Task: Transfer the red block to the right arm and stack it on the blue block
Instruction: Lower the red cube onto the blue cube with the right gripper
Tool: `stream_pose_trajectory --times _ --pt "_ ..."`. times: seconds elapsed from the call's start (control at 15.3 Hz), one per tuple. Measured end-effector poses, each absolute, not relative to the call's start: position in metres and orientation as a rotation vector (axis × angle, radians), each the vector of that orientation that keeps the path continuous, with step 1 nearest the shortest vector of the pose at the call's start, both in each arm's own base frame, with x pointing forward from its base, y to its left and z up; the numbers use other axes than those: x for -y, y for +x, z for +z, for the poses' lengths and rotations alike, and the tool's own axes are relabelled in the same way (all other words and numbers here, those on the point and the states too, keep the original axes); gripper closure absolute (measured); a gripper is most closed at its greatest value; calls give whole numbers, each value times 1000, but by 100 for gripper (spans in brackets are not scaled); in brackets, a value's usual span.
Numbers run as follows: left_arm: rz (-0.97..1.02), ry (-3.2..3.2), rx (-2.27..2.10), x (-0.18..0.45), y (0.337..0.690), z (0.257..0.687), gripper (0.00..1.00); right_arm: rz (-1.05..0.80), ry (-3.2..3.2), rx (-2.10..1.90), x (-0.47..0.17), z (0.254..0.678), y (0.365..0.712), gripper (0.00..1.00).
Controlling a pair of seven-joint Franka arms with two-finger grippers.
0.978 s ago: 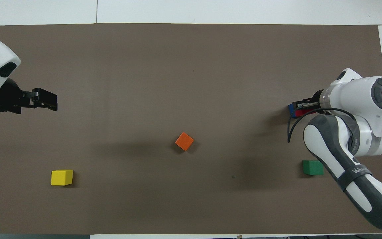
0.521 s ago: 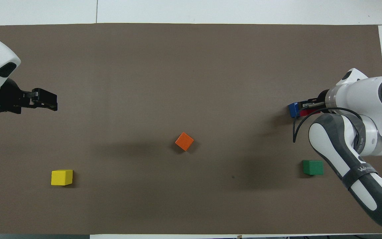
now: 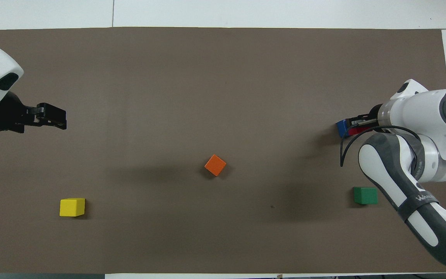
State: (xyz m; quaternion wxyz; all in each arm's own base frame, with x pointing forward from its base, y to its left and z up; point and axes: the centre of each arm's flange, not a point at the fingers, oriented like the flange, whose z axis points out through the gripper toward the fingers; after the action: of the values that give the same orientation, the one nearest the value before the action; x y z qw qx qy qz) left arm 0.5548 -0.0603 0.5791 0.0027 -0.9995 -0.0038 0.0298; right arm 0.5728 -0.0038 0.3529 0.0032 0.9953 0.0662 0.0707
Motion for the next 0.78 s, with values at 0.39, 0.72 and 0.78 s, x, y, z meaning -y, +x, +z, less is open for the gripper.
stream_pose_trajectory --times 0.39,0.72,0.78 --pt "94 -3135 22 57 555 579 0 222 3120 -209 3 352 573 45" --pt "94 -3135 22 57 555 579 0 223 3120 -221 -1 352 573 45" --pt "94 -3135 23 57 555 579 0 224 3120 -227 -4 352 573 45"
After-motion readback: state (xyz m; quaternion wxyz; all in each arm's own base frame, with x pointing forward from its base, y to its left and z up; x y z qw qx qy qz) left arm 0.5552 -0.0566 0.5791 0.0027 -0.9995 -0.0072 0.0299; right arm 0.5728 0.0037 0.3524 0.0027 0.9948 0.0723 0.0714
